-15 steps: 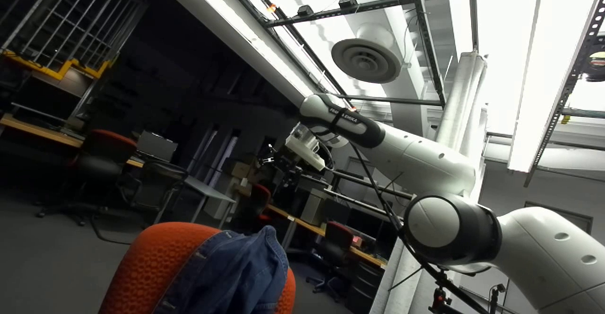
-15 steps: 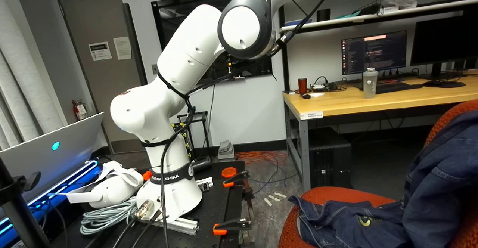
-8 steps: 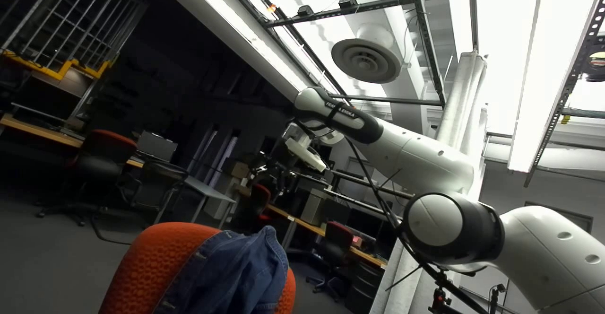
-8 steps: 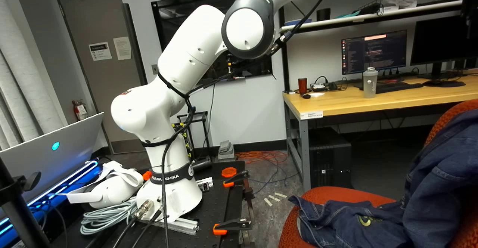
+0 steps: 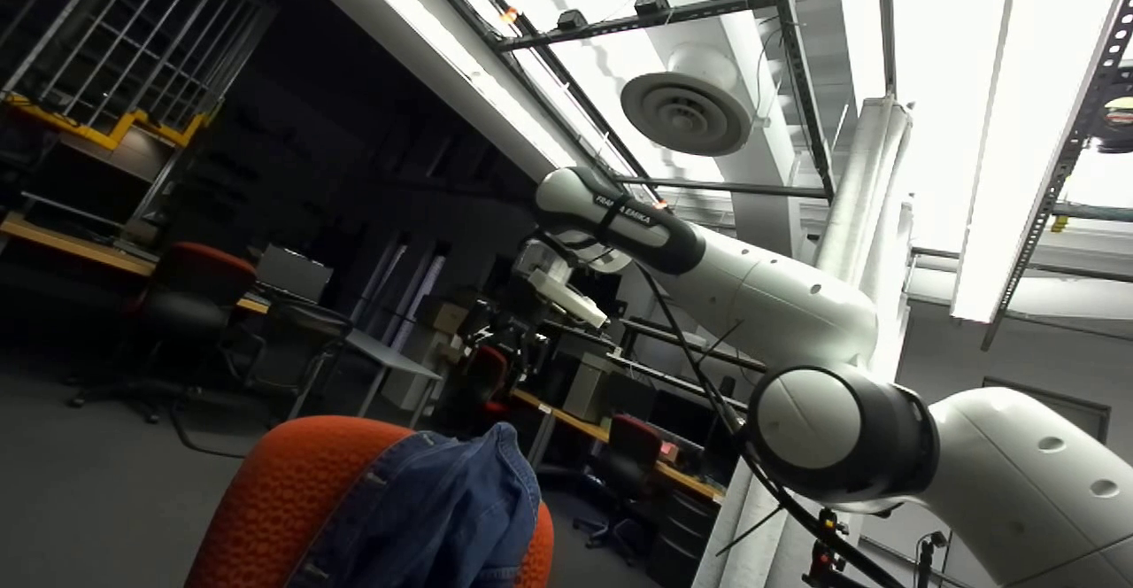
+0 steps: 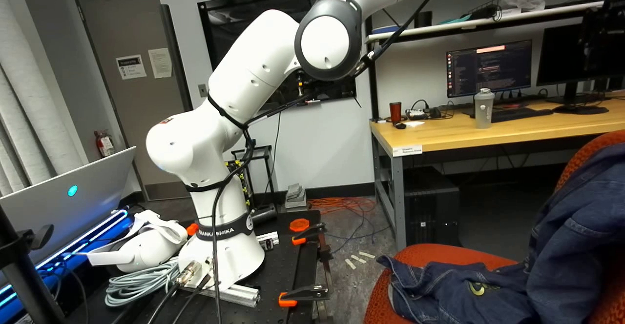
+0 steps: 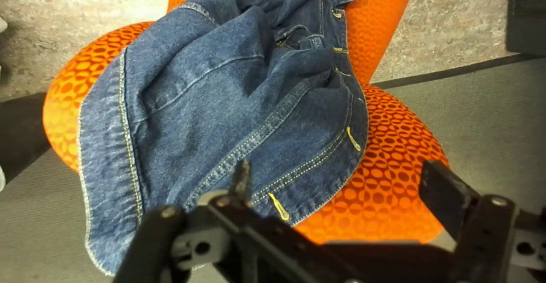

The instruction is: Hang the jean jacket on the backrest of the chair

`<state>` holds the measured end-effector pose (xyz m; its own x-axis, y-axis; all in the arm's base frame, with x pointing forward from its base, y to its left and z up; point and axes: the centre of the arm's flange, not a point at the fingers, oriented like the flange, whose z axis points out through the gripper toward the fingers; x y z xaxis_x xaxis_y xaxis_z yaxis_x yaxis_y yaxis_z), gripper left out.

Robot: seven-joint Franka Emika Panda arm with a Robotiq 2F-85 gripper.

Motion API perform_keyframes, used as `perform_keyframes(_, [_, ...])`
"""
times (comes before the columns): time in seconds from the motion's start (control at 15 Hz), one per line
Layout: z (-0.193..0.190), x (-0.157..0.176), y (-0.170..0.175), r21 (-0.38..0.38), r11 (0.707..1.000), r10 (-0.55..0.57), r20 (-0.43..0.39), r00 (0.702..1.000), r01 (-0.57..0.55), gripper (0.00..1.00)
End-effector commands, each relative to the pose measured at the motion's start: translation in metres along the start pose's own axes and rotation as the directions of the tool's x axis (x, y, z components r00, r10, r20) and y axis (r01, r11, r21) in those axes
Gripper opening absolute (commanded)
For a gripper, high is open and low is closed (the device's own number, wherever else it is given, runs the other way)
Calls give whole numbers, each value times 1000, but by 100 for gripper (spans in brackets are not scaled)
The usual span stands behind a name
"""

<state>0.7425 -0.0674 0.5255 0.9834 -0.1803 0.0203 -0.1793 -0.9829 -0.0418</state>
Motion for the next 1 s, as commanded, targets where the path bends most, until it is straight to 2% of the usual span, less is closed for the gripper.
perform_keyframes(0.0, [40, -66, 0, -28, 998, -49, 39, 998, 50, 100])
perform_keyframes(0.07, [10, 1, -4, -7, 1000, -19, 22, 1000, 19, 100])
perform_keyframes(0.6, [18, 2, -7, -10, 1000, -26, 33, 999, 26, 100])
perform_keyframes(0.93, [4, -56, -14, -13, 994, -109, 51, 993, 110, 100])
